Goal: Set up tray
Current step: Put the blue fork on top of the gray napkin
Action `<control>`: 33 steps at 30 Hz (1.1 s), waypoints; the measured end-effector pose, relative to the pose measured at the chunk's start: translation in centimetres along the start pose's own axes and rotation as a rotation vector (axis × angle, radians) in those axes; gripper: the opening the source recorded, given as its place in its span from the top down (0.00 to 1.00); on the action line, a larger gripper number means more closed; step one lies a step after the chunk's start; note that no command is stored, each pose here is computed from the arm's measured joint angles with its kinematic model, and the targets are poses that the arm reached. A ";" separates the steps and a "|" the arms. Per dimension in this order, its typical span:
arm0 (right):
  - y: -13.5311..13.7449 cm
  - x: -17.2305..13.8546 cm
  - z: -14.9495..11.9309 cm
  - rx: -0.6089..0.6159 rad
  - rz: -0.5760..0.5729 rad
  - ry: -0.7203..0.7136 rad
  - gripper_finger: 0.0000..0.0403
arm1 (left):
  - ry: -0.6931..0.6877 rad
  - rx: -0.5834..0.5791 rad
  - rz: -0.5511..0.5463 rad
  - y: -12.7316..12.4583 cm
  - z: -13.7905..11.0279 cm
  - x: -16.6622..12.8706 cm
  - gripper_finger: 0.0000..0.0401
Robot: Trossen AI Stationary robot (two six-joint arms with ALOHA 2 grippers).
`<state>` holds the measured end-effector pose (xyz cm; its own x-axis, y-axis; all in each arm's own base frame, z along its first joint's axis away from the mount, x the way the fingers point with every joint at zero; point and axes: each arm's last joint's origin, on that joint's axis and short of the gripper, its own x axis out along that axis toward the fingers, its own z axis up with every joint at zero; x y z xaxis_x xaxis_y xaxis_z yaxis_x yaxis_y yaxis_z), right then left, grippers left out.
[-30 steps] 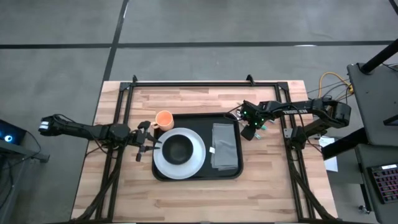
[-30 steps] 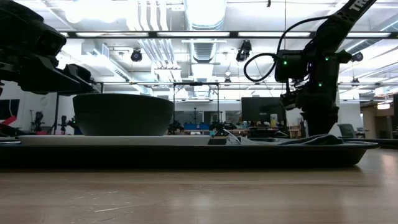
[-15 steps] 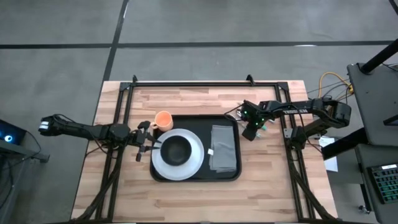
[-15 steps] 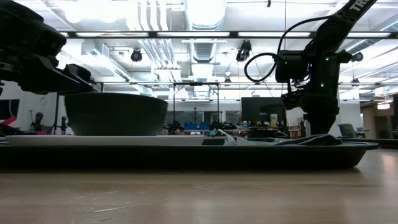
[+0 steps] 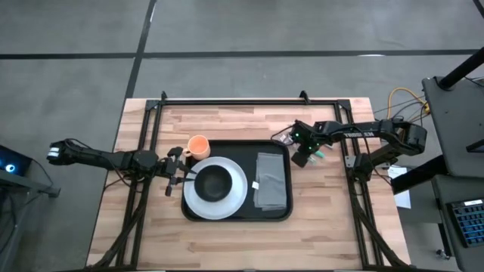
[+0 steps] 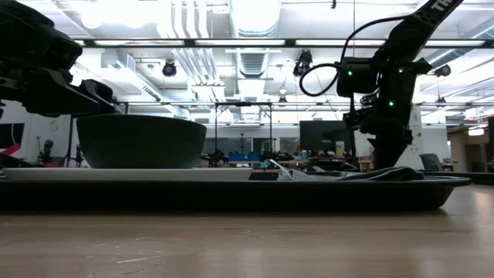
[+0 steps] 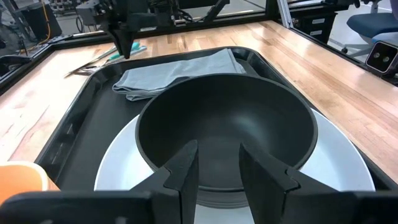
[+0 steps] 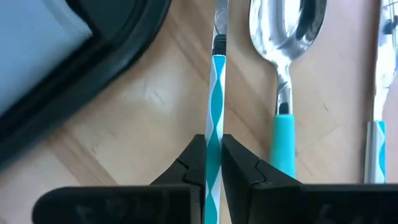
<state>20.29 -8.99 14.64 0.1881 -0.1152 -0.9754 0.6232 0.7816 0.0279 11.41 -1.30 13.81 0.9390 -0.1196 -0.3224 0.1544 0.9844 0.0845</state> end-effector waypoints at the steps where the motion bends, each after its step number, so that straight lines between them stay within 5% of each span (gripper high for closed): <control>1: 0.0 -0.1 0.1 0.009 0.001 -0.005 0.95 | 0.000 0.000 0.000 0.0 0.0 0.0 0.76; 33: 0.1 -0.8 0.2 0.163 0.021 0.026 0.96 | 0.000 0.000 0.000 0.0 0.0 0.0 0.76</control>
<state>20.40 -8.93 15.47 0.1838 -0.0824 -0.9795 0.7349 0.6733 0.0812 11.41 -1.31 13.81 0.9391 -0.1197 -0.3220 0.1544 0.9844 0.0845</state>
